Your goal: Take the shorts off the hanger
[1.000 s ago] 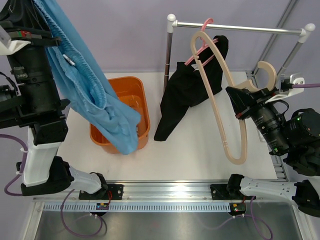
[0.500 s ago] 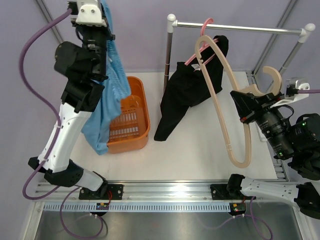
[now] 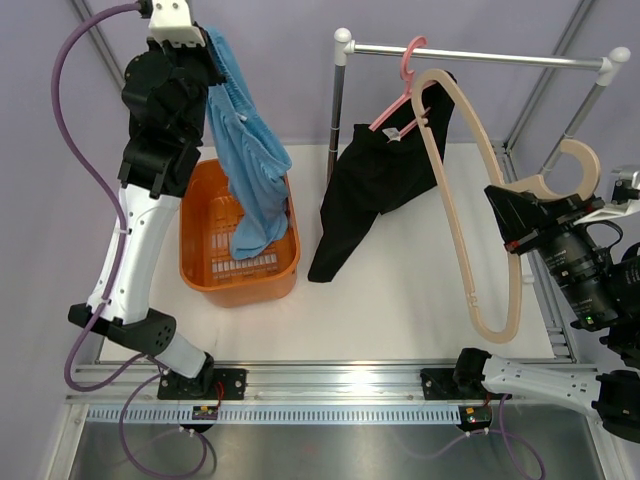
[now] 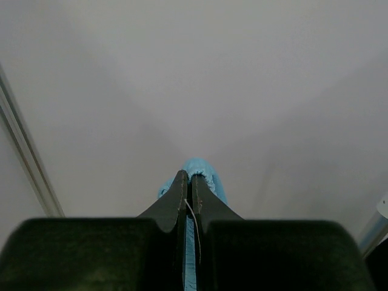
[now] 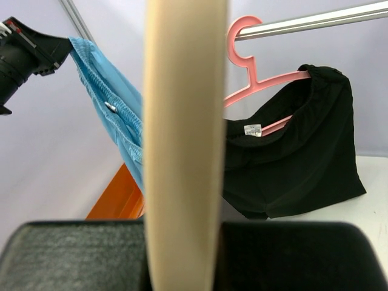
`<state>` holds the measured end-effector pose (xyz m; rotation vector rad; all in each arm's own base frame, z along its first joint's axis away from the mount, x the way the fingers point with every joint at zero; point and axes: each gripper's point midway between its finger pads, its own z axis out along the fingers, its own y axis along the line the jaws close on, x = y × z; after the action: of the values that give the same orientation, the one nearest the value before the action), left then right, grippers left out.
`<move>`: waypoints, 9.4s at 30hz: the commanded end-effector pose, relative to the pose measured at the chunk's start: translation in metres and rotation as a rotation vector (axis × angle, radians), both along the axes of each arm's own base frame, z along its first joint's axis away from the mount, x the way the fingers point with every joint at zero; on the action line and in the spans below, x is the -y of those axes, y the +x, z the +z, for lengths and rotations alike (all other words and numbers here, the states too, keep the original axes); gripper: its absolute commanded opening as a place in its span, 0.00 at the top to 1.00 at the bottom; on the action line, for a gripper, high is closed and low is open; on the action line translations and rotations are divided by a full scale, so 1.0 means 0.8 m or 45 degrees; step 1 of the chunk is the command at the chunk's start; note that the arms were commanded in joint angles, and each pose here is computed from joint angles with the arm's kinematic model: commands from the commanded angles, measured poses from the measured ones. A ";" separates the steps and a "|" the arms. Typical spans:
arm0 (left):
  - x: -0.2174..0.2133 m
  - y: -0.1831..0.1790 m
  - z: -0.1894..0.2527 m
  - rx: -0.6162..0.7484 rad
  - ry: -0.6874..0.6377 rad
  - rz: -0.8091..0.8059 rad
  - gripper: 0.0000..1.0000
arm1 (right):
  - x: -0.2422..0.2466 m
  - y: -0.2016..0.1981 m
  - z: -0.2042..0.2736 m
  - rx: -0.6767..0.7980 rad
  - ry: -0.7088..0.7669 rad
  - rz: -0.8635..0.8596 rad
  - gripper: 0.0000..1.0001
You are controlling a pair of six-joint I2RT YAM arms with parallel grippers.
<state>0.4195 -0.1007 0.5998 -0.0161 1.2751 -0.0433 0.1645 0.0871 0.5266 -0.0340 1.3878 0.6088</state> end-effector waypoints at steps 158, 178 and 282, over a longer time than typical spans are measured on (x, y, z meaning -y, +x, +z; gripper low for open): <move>0.054 -0.212 -0.408 -0.926 -0.117 -0.660 0.01 | 0.150 0.241 -0.046 -0.546 -0.114 -0.704 0.41; 0.051 -0.209 -0.411 -0.932 -0.115 -0.633 0.01 | -0.084 0.316 -0.033 -0.418 -0.110 -0.417 0.33; 0.106 -0.207 -0.324 -0.819 -0.091 -0.732 0.01 | -0.081 0.148 -0.067 -0.465 -0.338 0.092 1.00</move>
<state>0.2489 -0.1737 0.2930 0.3139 2.0001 -0.6115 0.3168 0.1412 0.4496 -0.1380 1.9079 0.3257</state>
